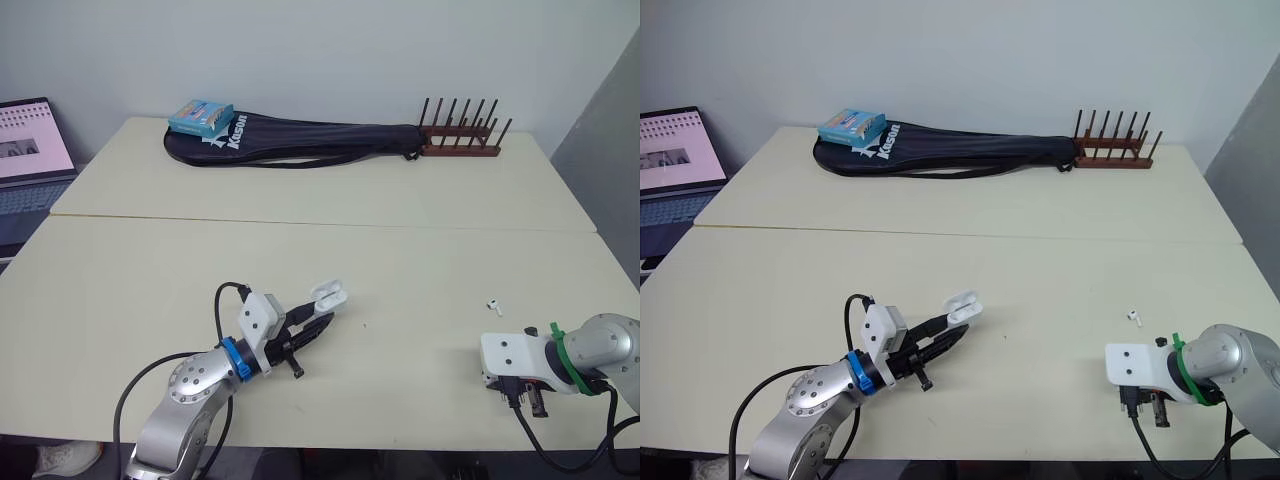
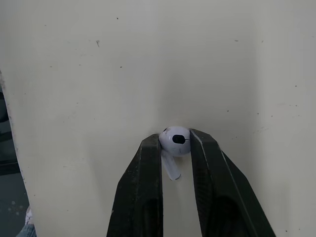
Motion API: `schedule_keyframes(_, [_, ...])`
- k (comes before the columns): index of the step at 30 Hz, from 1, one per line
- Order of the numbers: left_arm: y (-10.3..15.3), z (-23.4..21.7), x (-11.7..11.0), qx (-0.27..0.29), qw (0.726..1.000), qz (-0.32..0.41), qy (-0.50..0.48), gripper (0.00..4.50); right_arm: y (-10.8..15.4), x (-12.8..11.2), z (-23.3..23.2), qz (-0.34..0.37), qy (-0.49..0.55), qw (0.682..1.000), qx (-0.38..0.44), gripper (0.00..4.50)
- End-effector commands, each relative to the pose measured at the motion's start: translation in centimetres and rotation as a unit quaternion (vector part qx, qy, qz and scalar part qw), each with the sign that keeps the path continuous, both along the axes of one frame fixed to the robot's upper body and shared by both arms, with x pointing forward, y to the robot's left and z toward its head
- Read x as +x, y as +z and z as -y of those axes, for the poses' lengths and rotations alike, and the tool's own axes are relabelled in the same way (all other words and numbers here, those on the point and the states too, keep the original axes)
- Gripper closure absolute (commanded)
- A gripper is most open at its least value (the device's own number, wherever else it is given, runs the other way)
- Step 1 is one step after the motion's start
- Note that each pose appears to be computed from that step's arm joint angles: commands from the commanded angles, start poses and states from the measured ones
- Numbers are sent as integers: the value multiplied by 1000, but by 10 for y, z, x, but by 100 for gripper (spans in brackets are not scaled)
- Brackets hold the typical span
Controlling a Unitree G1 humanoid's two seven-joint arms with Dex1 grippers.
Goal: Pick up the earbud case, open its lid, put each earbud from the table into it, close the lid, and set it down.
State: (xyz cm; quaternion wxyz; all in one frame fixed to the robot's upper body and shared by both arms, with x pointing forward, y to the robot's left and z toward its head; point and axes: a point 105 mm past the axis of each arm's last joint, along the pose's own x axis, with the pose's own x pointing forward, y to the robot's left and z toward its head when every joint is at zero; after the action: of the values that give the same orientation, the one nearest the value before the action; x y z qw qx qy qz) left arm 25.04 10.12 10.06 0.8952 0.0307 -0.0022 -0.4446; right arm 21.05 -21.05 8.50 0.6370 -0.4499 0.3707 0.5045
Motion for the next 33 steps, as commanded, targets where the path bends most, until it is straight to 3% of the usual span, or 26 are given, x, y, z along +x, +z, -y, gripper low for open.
schedule_keyframes(1, [8,3,-3,-7,1000,17,-7,373,-2,-1,1,0,-9,1000,1,408])
schedule_keyframes(7, [8,5,-1,-10,1000,20,-13,373,20,11,-6,20,-13,999,45,408])
schedule_keyframes(11, [12,8,3,-18,999,30,-17,373,49,23,-29,30,-22,990,137,408])
schedule_keyframes(15, [21,12,8,-30,998,49,-21,373,88,36,-80,40,-37,943,328,408])
schedule_keyframes(21, [33,22,11,-47,995,78,-31,373,133,46,-131,70,-44,836,542,408])
schedule_keyframes(27, [38,34,13,-56,993,96,-38,373,132,48,-152,46,-78,792,604,408])
schedule_keyframes(33, [43,36,19,-64,991,111,-30,373,124,53,-162,56,-100,778,618,408])
